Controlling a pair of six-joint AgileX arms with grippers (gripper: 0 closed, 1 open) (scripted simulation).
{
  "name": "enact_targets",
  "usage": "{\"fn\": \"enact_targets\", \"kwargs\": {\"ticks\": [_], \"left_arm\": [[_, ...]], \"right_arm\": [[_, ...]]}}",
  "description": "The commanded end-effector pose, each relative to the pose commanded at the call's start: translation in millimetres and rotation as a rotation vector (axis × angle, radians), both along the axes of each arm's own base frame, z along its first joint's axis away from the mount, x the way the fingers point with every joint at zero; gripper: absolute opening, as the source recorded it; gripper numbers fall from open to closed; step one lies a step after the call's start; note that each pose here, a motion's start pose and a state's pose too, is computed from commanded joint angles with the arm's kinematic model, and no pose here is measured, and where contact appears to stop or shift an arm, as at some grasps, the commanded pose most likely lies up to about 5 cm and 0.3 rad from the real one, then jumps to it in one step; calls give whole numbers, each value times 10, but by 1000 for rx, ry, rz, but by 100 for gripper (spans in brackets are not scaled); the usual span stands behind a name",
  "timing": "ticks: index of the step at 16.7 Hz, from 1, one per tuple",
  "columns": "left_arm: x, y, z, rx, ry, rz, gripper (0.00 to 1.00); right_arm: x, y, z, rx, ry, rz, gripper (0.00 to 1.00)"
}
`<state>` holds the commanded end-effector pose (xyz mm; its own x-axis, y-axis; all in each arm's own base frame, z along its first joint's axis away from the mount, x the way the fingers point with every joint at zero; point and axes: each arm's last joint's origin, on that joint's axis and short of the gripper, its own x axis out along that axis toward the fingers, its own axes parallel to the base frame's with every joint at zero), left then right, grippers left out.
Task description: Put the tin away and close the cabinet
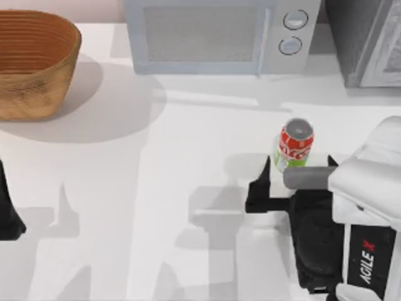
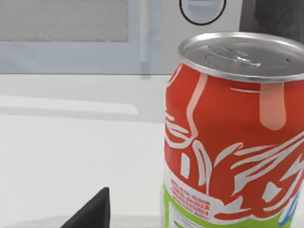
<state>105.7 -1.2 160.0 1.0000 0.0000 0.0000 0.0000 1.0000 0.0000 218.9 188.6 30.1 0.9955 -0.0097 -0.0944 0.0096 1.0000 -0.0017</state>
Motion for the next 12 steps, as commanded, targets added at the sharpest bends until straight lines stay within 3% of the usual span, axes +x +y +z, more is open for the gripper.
{"fn": "enact_targets", "kwargs": {"ticks": [6,12], "left_arm": [[0,0,0,0,0,0,100],[0,0,0,0,0,0,100]], "right_arm": [[8,-9,-14,-2,2,-3,100],[443,10,-58,0,0,0,100]]}}
